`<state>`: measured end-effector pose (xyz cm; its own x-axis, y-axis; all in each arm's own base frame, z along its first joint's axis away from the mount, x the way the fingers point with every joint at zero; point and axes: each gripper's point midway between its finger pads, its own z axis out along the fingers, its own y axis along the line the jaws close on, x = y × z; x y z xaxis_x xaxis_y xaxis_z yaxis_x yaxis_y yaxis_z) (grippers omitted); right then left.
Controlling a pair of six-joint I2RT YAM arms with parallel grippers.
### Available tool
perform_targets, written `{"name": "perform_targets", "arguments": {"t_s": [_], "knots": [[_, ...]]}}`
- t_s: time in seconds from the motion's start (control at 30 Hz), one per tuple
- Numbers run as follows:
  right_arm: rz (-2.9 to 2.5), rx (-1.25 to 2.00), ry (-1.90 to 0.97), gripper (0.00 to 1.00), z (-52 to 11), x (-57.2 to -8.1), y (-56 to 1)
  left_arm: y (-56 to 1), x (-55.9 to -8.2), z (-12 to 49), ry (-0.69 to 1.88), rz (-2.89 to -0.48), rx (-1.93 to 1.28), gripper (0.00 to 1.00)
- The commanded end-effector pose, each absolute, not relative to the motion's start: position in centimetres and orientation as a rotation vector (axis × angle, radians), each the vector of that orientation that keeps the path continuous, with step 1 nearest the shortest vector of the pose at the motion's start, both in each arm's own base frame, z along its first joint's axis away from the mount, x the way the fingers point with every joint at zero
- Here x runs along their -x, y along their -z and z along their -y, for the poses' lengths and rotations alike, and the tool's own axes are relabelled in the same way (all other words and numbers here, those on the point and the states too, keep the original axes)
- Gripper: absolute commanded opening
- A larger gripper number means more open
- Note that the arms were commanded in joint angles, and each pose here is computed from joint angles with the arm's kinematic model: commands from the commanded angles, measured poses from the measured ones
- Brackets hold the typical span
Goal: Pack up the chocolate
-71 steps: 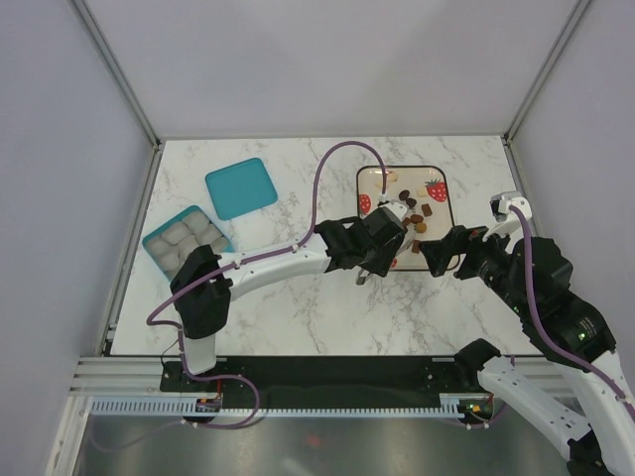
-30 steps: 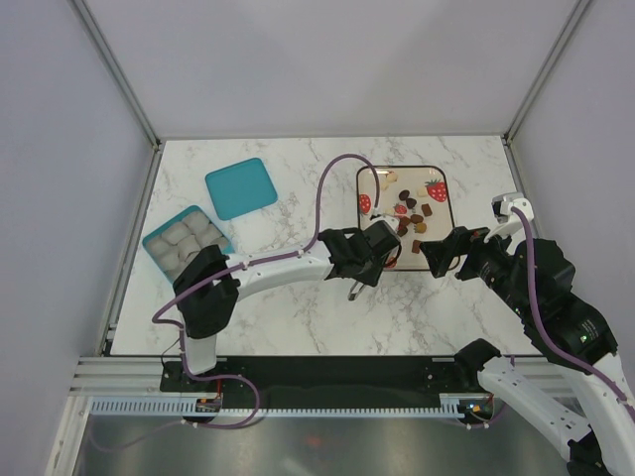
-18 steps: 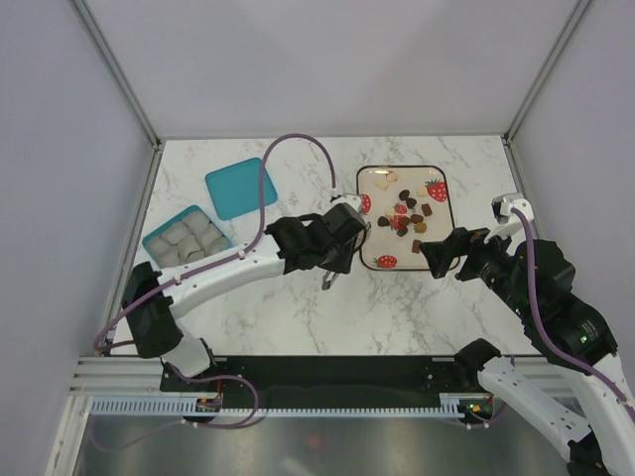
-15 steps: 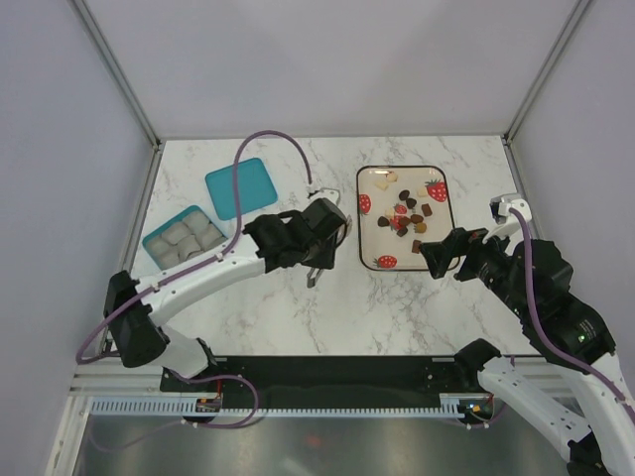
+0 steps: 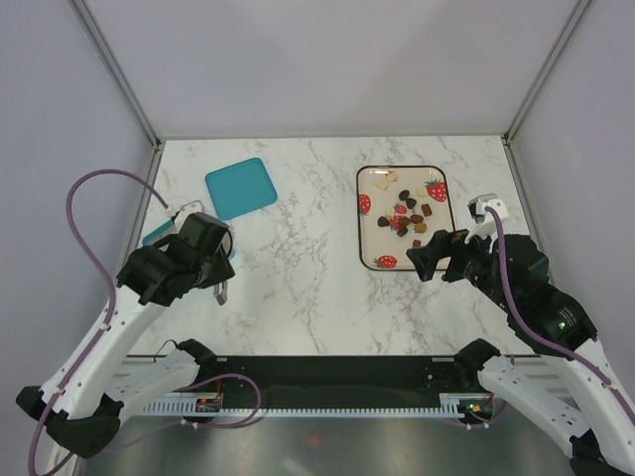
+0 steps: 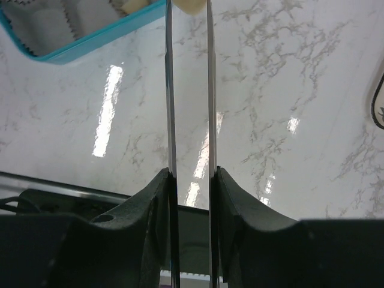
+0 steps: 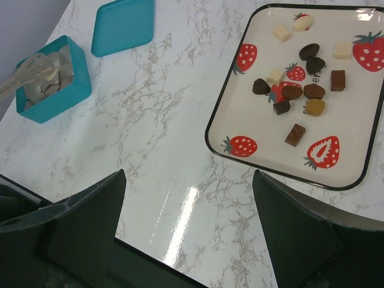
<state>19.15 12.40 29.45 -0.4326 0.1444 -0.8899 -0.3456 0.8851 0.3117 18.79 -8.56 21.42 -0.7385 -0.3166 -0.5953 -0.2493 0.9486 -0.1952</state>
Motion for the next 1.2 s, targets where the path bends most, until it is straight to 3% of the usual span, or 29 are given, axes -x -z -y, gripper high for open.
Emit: {"name": "perform_targets", "arguments": {"t_s": [0.0, 0.5, 1.17], "knots": [[-1.896, 0.156, -0.581, 0.95, -13.0, -19.4, -30.6, -20.6, -16.0, 4.6, -0.027, -2.458, 0.587, 0.37], [-1.874, 0.174, -0.566, 0.96, -12.8, -19.1, -31.0, -18.6, -16.7, 1.1, -0.263, -2.494, 0.633, 0.35], [-1.878, 0.171, -0.538, 0.96, -12.5, -19.4, -31.0, -16.6, -20.3, 1.1, -0.280, -2.529, 0.576, 0.36]]}}
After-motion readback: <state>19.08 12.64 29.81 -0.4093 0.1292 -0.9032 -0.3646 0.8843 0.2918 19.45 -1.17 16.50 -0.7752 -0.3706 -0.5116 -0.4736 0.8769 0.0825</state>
